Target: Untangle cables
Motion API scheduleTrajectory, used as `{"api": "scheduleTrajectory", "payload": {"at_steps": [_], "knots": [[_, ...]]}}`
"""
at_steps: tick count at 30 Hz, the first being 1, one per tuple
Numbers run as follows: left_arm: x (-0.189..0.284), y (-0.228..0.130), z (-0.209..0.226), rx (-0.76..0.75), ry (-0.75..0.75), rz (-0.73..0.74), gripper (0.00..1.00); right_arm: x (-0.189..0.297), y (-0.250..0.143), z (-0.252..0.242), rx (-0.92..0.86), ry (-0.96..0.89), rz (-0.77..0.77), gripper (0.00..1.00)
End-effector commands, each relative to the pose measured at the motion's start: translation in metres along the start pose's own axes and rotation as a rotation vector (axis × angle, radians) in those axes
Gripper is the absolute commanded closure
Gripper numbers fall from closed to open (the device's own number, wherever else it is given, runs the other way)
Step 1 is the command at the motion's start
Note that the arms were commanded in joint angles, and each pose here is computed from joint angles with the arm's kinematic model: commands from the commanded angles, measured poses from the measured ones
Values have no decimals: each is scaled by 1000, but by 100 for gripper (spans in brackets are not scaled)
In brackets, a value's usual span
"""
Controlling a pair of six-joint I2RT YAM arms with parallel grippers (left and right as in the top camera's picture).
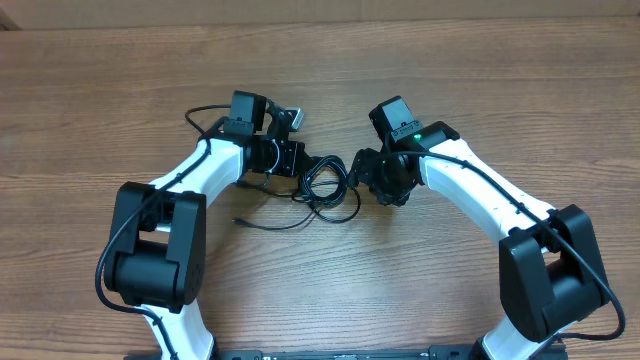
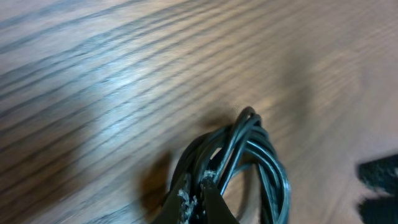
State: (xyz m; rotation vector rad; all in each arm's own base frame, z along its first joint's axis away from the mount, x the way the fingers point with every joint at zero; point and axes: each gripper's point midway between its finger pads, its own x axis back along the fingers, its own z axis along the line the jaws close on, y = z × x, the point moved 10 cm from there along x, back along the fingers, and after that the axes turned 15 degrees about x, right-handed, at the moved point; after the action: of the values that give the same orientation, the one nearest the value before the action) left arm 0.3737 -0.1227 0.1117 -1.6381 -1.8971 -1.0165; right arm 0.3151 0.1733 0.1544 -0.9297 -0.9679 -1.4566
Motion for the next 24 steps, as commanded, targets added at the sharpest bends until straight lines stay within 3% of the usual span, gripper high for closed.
{"api": "scheduleTrajectory", "payload": {"at_steps": [1,3,9,17,24], "knots": [[11,5,-5,-205,-270,14,96,12,2,11,8,126,-9,47],[19,7,-4,-219,-359,4,96,13,5,16,9,188,-11,58],[23,7,-4,-224,-416,2,96,15,13,22,-292,231,-34,59],[18,3,-15,-235,-462,29,96,17,25,32,-321,276,-129,66],[17,3,-17,-220,-464,36,96,12,20,30,-329,172,-171,73]]}}
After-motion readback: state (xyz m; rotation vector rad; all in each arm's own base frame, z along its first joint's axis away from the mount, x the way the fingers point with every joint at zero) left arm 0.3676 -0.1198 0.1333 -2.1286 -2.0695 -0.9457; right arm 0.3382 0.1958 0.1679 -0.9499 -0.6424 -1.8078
